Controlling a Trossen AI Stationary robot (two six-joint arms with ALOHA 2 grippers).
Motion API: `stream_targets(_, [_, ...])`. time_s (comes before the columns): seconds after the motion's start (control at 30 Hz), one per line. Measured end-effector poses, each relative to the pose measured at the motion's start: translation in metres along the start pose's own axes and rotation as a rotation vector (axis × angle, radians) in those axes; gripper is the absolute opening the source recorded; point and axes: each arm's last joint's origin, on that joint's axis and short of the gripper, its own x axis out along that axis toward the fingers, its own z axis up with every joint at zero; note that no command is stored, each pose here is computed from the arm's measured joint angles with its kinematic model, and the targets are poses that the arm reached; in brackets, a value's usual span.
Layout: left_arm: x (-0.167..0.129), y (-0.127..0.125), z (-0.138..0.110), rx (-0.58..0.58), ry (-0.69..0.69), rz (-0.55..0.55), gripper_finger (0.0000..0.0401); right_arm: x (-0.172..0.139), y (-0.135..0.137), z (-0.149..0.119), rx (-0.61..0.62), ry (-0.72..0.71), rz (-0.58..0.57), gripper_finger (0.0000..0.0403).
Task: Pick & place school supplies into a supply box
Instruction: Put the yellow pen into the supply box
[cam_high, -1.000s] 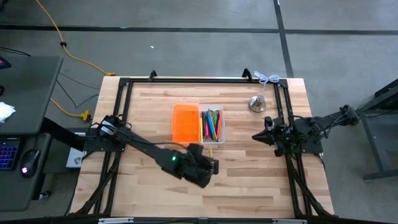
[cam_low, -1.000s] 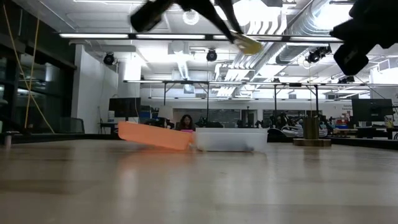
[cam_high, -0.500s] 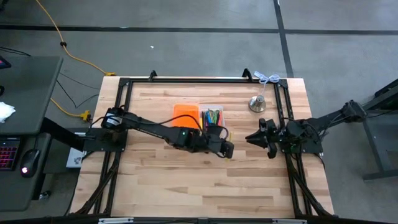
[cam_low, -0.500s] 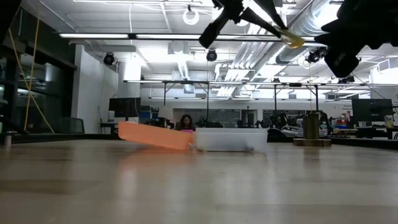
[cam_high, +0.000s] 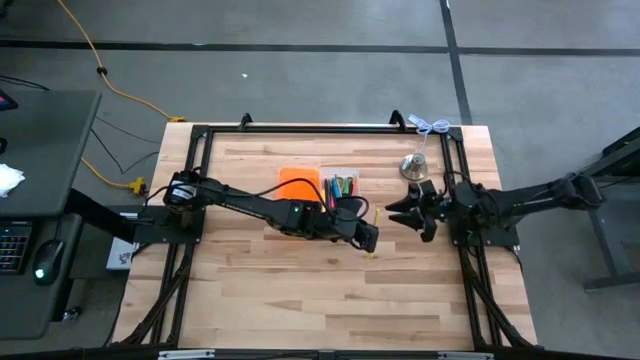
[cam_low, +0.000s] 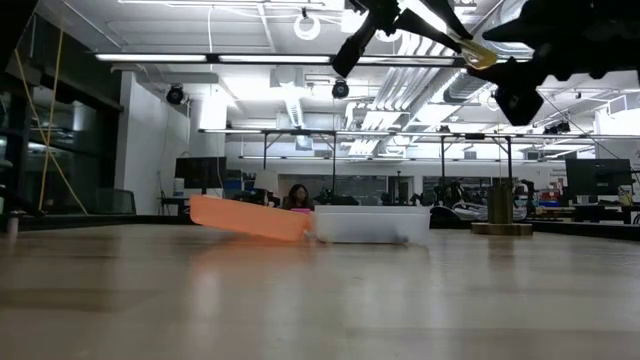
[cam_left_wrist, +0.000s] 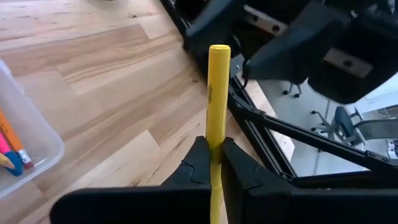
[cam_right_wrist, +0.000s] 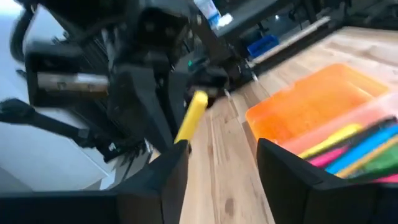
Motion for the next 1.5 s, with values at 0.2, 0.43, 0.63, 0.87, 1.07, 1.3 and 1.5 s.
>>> stream_targets(0.2, [0.000, 0.000, 0.000, 0.006, 0.003, -0.002, 0.0039, 0.011, -0.009, 0.007, 0.010, -0.023, 0.029, 0.0170])
stream_targets(0.43, [0.001, 0.001, 0.002, 0.003, 0.004, -0.001, 0.0039, 0.024, -0.017, 0.008, 0.053, -0.017, 0.058, 0.0170])
stream_targets(0.63, [0.003, 0.005, 0.008, 0.009, 0.008, 0.003, 0.0039, 0.032, -0.019, 0.007, 0.067, -0.031, 0.071, 0.0170])
stream_targets(0.87, [0.005, 0.009, 0.013, 0.009, 0.030, -0.002, 0.0039, 0.034, -0.021, 0.006, 0.067, -0.017, 0.084, 0.0170])
stream_targets(1.07, [0.005, 0.012, 0.011, 0.005, 0.054, 0.030, 0.0039, 0.027, -0.029, 0.017, 0.058, -0.048, 0.095, 0.0169])
stream_targets(1.3, [0.005, 0.012, 0.011, -0.005, 0.056, 0.035, 0.0039, 0.023, -0.034, 0.020, 0.091, -0.017, 0.109, 0.0169])
stream_targets(1.5, [0.006, 0.011, 0.014, -0.016, 0.039, 0.011, 0.0039, 0.025, -0.032, 0.013, 0.098, 0.034, 0.103, 0.0169])
